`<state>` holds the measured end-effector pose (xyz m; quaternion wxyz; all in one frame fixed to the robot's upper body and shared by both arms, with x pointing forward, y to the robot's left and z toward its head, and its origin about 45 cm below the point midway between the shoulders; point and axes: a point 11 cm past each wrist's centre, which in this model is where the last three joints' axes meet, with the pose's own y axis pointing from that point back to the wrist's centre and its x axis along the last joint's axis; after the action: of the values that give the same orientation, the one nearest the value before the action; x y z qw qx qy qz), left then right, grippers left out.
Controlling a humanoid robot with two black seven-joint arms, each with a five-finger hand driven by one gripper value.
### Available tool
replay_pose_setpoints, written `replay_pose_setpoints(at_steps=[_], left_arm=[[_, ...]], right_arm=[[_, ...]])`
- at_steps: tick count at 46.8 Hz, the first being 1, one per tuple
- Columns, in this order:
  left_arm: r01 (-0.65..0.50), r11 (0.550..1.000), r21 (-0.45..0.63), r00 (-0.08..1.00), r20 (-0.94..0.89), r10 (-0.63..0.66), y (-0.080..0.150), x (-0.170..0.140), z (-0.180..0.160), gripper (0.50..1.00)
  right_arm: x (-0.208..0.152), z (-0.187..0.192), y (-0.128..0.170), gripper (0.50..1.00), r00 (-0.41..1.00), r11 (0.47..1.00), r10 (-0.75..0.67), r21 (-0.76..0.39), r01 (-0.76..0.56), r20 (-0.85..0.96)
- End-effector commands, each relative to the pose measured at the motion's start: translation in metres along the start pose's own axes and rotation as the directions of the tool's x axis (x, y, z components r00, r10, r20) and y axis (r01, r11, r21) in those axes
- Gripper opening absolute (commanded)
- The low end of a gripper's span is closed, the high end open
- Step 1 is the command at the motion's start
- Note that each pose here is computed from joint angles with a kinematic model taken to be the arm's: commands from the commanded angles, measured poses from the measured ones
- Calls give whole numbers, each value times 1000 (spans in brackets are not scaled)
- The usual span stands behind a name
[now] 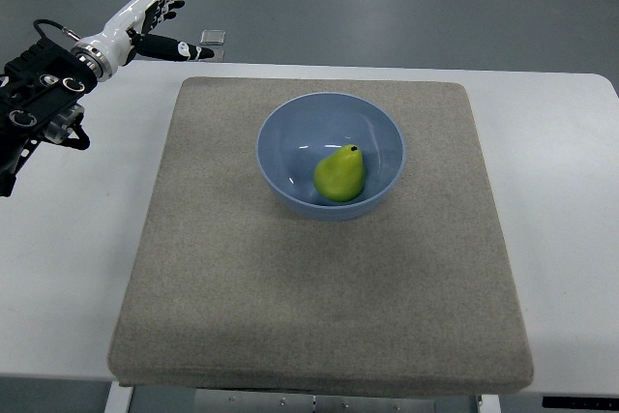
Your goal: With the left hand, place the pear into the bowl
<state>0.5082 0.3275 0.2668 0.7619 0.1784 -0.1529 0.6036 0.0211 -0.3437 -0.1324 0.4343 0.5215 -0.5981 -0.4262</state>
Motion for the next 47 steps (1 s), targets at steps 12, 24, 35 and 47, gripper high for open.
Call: replay_pose_setpoints(at_steps=[12, 24, 35, 47], left_arm=[[-67, 980, 186, 936, -328, 126, -4, -11, -28, 992], [-18, 989, 145, 872, -482, 86, -7, -23, -23, 990], [17, 996, 86, 791, -611, 39, -3, -35, -30, 992], [11, 998, 62, 759, -650, 32, -2, -31, -31, 992]], right_arm=[[0, 0, 0, 926, 1000, 1000, 0, 0, 0, 0], [0, 0, 0, 926, 1000, 1000, -1, 0, 1, 0], [0, 0, 0, 926, 1000, 1000, 0, 0, 0, 0], [0, 0, 0, 926, 1000, 1000, -1, 0, 1, 0]])
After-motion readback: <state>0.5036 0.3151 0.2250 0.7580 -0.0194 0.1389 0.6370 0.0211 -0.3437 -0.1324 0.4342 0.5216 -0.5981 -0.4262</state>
